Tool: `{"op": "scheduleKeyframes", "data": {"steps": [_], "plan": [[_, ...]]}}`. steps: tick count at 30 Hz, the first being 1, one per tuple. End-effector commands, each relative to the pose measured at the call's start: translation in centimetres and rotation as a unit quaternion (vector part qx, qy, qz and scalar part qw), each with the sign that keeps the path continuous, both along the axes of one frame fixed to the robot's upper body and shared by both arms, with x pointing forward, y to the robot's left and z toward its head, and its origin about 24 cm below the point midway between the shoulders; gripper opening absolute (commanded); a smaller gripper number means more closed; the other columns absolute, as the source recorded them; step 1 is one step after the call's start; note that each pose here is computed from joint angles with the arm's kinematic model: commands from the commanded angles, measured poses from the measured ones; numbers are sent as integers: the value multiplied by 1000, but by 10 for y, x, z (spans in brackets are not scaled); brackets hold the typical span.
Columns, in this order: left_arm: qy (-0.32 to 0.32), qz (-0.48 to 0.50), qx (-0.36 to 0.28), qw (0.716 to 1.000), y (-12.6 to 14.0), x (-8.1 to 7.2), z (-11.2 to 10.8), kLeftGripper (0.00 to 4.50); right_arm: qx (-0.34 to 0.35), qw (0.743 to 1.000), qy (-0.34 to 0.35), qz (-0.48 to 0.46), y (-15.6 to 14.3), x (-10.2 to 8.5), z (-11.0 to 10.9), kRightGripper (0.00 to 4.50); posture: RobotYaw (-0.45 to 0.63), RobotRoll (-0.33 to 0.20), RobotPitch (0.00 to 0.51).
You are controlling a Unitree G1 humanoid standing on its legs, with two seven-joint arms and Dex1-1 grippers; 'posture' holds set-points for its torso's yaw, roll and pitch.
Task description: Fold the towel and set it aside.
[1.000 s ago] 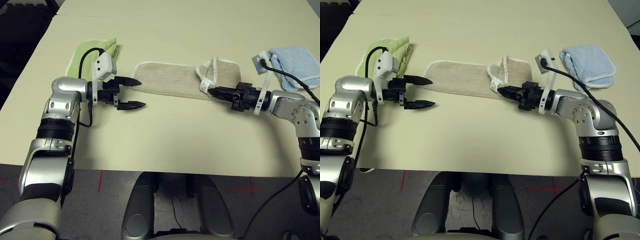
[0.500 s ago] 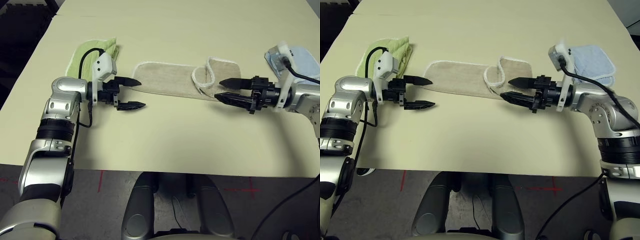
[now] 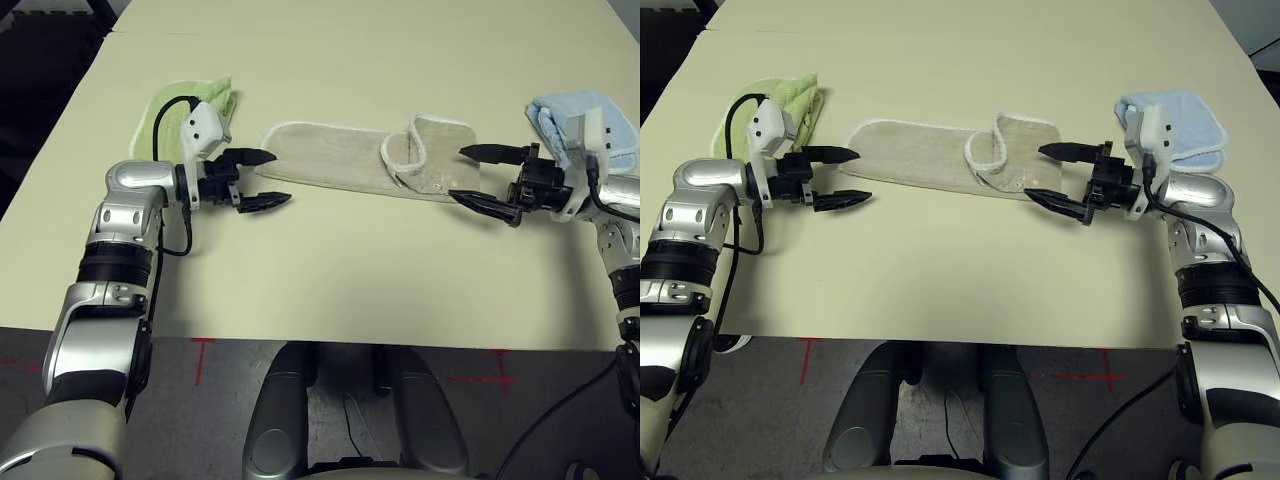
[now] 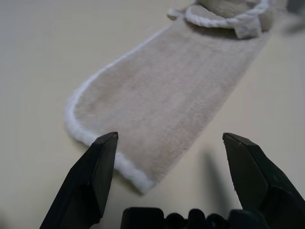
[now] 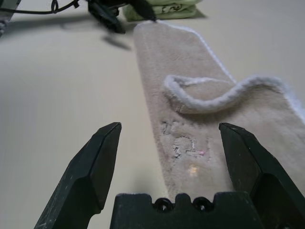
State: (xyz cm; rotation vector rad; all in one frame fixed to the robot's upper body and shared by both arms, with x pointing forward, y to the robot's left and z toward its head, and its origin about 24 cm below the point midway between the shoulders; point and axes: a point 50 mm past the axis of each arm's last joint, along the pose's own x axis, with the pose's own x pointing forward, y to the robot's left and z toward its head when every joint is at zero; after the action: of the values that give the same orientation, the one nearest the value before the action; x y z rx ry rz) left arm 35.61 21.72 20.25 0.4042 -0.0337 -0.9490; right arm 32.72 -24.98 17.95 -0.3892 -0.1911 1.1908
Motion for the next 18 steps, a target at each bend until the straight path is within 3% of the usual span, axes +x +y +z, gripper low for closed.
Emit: {"op": "scheduleKeyframes", "data": {"steps": [1, 6, 13, 18], "plan": [[7, 20, -29, 999, -3, -3, -2, 4500, -17, 1000, 9, 4, -3, 0, -9, 4461, 51, 0, 355], [36, 20, -49, 998, -5, -7, 7, 4500, -12, 1000, 12, 4, 0, 2, -10, 4461, 62, 0, 358], [164, 17, -85, 983, 6, -18, 26, 4500, -9, 1000, 18, 10, 5, 3, -13, 4461, 75, 0, 361], [271, 15, -113, 956, 13, -28, 31, 4500, -7, 1000, 18, 12, 7, 4, -13, 4461, 78, 0, 362]]}}
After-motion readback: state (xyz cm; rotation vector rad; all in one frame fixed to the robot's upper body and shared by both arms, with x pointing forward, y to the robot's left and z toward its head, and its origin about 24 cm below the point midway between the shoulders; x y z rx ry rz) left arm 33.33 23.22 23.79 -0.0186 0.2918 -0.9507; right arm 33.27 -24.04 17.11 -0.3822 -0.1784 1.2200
